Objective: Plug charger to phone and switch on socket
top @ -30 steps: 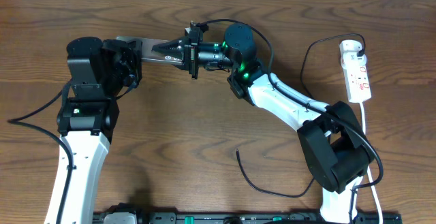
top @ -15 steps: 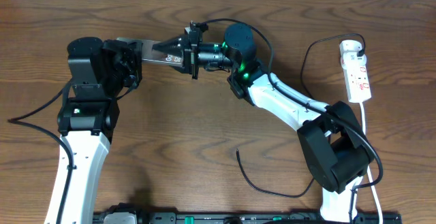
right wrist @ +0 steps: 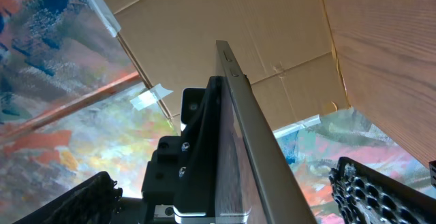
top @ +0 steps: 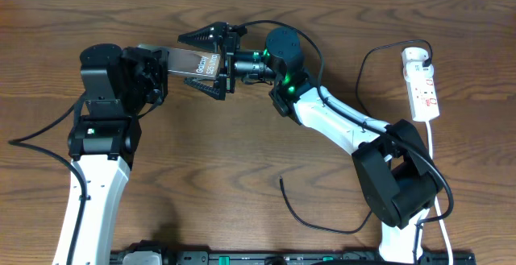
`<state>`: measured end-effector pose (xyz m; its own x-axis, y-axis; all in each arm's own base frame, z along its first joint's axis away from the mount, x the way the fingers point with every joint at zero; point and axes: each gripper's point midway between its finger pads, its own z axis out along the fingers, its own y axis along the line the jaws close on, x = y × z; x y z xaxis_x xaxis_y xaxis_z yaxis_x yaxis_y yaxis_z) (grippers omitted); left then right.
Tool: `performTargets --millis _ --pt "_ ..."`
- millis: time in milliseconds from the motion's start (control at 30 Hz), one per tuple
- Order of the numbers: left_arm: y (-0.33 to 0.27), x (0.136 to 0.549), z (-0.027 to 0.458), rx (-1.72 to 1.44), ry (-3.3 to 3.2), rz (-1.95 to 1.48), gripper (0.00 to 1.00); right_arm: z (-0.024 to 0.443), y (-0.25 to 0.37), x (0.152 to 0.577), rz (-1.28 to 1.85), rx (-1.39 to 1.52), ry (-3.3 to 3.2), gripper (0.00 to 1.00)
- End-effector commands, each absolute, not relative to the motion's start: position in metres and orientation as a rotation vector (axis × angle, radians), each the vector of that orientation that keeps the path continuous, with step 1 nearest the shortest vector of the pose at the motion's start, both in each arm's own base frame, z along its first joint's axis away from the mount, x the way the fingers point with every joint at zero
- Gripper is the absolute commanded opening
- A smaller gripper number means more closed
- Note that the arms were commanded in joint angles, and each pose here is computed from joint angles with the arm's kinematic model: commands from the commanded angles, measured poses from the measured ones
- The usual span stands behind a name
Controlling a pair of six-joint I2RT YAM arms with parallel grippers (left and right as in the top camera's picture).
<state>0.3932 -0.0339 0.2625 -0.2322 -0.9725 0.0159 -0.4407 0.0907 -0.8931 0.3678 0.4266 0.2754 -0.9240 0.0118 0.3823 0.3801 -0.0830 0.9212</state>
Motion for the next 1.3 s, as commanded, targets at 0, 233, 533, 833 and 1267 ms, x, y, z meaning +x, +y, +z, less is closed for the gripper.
performTargets --millis 0,233,533,833,1267 --pt "-0.027 0.397 0.276 -1.363 1.716 -1.091 0.07 0.281 0.424 0.373 -2.123 -0.418 -1.939 0.99" --pt "0.003 0.396 0.278 -1.406 1.673 -1.108 0.07 0.281 0.421 0.377 -2.129 -0.426 -1.942 0.99" --pt "0.031 0.382 0.289 -1.352 1.695 -1.283 0.07 0.278 0.412 0.388 -2.19 -0.375 -2.015 0.99" --pt "0.014 0.356 0.311 -1.051 1.825 -1.53 0.07 0.251 0.399 0.405 -2.29 -0.097 -2.345 0.71" --pt "-0.023 0.323 0.357 -0.405 1.882 -1.696 0.07 0.152 0.346 0.416 -1.839 0.294 -2.929 0.74"
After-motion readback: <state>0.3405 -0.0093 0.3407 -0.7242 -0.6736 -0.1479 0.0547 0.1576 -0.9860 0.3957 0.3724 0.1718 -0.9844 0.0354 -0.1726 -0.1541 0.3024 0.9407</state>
